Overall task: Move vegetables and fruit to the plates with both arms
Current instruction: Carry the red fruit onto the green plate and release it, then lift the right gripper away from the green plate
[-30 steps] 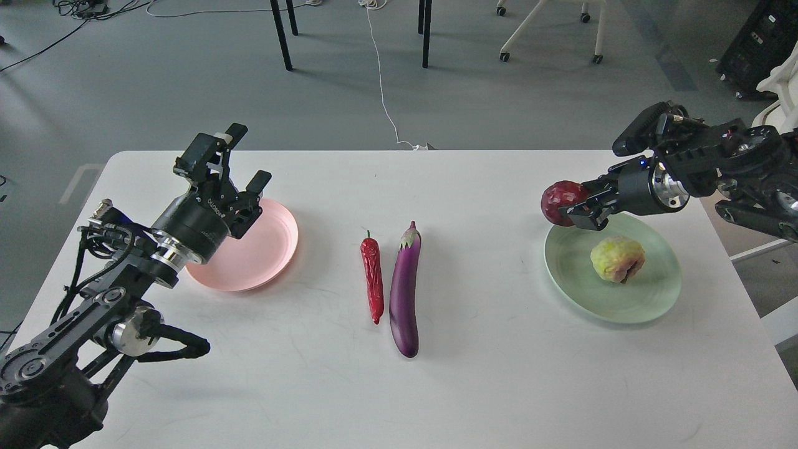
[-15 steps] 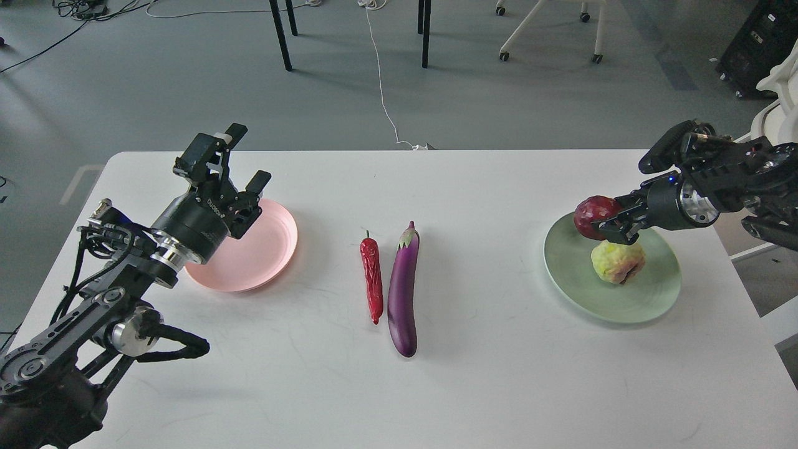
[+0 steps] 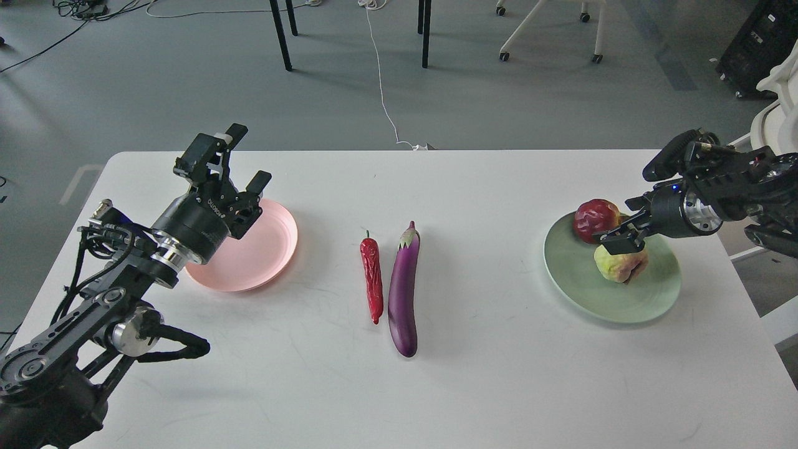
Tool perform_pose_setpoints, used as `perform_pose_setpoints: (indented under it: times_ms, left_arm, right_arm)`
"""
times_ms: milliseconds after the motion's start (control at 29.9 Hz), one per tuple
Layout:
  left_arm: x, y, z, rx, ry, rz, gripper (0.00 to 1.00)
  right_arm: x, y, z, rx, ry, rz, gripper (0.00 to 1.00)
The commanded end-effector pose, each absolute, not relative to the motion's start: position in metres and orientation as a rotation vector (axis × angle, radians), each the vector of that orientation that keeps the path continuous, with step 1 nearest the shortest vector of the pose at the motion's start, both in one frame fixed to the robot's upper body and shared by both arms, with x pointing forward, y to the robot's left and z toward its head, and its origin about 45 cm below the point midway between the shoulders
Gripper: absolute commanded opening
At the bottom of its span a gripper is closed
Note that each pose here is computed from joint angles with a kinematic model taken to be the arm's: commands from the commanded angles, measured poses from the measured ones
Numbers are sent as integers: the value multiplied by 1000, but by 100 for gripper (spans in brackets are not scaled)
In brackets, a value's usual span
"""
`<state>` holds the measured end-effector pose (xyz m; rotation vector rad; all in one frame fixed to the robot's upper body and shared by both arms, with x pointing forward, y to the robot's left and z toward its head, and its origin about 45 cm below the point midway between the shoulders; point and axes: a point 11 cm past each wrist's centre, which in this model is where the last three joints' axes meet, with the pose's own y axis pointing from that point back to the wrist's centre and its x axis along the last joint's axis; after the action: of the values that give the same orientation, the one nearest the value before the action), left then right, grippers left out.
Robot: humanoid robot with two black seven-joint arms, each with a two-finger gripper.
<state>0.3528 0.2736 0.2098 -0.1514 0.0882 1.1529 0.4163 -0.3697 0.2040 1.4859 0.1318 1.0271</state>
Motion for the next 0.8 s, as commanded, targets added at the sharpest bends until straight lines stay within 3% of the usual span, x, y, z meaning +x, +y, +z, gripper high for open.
perform_pose_setpoints:
  times_ms: [0, 301, 468, 769]
  left_arm:
    - [353, 275, 210, -148, 85, 1154, 98]
    - [353, 278, 211, -142, 79, 1155, 98]
    - [354, 279, 213, -137, 69, 1152, 98]
    - [351, 264, 213, -41, -50, 1045, 98]
  right_arm:
    - [421, -365, 213, 1490, 111, 1047, 96]
    - [463, -301, 295, 1775, -395, 1169, 97]
    - [462, -289, 276, 2071, -748, 915, 97]
    - [435, -288, 227, 2704, -1382, -141, 97]
